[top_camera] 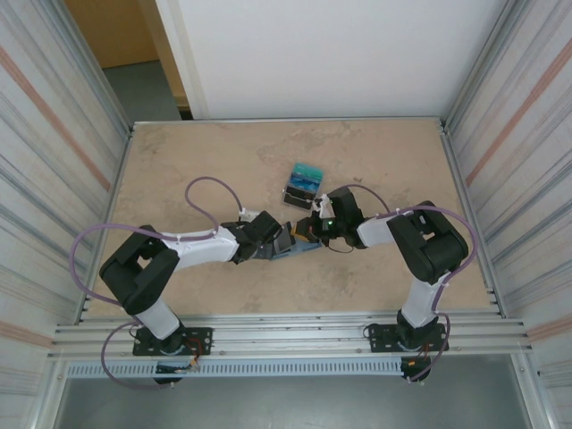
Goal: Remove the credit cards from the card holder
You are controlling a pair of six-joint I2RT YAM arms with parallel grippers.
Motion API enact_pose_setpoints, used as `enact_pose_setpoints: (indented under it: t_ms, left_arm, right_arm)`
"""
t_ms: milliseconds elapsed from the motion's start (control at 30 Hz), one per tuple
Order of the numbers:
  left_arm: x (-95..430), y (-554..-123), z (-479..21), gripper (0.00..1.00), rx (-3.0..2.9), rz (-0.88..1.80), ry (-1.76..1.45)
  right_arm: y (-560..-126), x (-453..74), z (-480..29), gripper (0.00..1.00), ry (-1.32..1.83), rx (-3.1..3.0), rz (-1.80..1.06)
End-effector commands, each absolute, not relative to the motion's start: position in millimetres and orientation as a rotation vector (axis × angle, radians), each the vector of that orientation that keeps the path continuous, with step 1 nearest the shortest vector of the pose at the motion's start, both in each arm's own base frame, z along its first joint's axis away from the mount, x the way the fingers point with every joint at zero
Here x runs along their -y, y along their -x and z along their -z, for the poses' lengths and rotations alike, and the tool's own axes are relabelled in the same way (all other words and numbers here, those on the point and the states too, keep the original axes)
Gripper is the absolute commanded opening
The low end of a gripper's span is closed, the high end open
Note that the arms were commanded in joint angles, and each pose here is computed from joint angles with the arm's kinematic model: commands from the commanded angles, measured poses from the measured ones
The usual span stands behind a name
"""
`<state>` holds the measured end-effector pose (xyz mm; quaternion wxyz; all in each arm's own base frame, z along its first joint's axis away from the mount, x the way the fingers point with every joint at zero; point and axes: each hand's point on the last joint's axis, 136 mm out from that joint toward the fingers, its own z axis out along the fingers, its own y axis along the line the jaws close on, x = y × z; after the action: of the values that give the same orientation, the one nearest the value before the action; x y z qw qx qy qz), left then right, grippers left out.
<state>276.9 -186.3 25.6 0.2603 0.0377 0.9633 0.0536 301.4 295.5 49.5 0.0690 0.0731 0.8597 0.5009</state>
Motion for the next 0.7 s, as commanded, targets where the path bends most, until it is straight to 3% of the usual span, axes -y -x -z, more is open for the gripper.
enact_pose_setpoints:
  t_ms: [0,667]
  left_arm:
    - [178,-279,-31,0.99,-2.601,-0.188,-0.082]
    - [155,-289,-37,0.99,-2.585,-0.225,-0.028]
  right_arm:
    - [-302,-292,-61,0.06,-0.218,-2.558,-1.53]
    - [-293,-259,-70,0.02,-0.117,-2.663,-1.174]
